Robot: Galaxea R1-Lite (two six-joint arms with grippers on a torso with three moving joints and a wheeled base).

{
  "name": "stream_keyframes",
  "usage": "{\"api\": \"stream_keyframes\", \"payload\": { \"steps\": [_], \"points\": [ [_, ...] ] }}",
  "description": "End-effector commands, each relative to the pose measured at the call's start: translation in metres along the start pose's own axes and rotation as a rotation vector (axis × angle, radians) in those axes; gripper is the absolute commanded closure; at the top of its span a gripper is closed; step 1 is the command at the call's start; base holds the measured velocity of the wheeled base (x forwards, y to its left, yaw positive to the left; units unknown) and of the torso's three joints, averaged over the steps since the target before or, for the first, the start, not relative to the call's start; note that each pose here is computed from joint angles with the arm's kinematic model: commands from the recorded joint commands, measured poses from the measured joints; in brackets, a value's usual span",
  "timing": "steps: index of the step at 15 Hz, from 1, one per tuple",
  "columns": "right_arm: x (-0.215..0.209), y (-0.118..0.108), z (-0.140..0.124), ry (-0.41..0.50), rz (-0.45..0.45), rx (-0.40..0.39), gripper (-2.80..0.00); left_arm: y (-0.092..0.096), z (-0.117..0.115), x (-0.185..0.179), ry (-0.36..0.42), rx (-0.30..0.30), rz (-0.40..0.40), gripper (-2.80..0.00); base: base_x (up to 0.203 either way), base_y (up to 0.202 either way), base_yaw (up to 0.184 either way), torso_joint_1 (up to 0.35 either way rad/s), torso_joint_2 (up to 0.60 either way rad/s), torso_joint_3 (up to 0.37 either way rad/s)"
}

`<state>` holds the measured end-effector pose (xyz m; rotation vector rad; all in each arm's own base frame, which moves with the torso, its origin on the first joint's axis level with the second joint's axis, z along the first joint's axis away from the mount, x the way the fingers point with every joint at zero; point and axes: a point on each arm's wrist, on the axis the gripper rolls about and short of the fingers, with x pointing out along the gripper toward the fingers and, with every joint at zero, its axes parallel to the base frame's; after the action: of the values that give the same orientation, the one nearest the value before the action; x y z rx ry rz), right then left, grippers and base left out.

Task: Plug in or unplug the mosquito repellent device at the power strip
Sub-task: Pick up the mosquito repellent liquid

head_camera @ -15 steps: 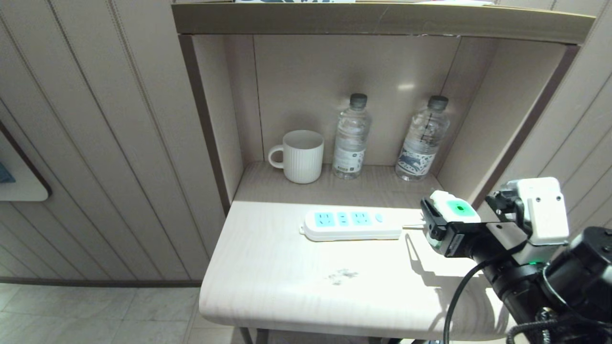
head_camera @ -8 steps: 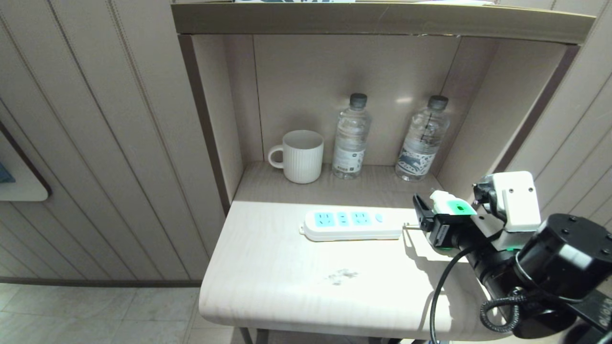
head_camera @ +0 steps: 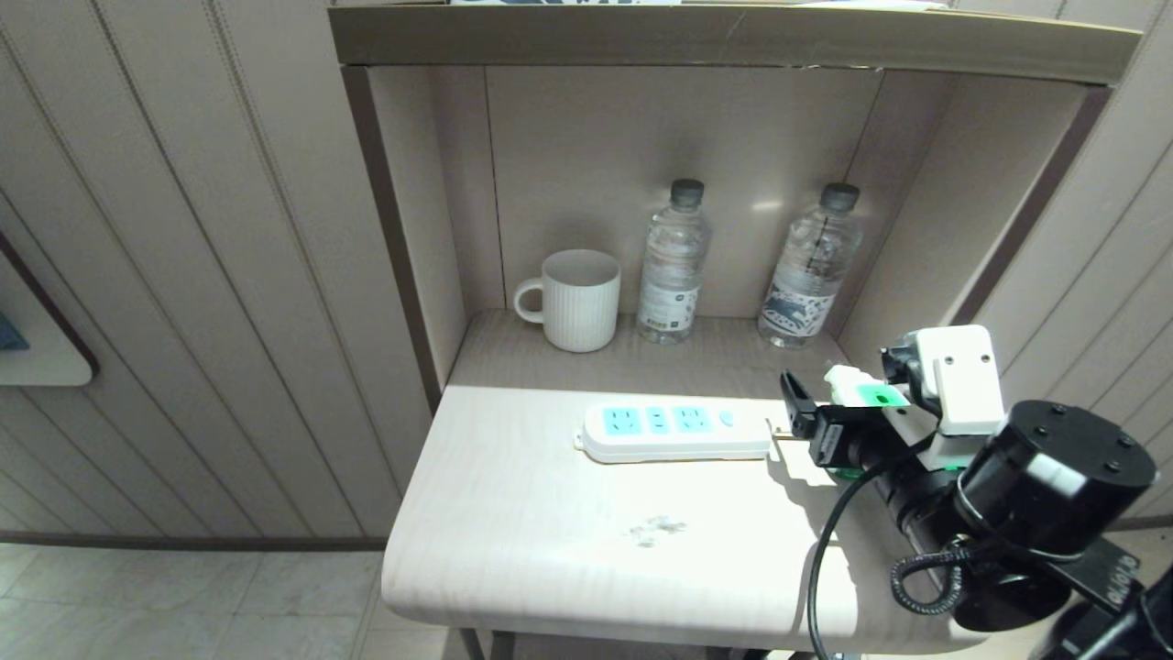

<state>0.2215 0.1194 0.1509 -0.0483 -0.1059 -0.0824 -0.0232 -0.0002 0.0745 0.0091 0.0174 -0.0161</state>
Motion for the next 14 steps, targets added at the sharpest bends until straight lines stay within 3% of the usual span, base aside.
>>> {"api": "stream_keyframes", "payload": {
  "steps": [1,10,11,14],
  "points": [
    [0.0018,-0.0015,0.0028,-0.033,-0.014,0.024,-2.80,0.0000,0.0001,0.0001,0.001,0.000,-0.001,0.00,0.000,0.000,0.000,0.000,0.00,0.000],
    [0.0044,-0.0012,0.0028,-0.035,-0.019,0.025,-2.80,0.0000,-0.0001,0.0001,0.002,0.000,0.001,0.00,0.000,0.000,0.000,0.000,0.00,0.000],
    [0.0040,-0.0015,0.0029,-0.035,-0.019,0.025,0.00,0.0000,-0.0001,0.0001,0.002,0.000,-0.001,0.00,0.000,0.000,0.000,0.000,0.00,0.000],
    [0.0028,-0.0020,0.0006,-0.026,-0.016,0.020,0.00,0.0000,-0.0001,0.0001,0.003,0.000,0.001,0.00,0.000,0.000,0.000,0.000,0.00,0.000]
  ]
}}
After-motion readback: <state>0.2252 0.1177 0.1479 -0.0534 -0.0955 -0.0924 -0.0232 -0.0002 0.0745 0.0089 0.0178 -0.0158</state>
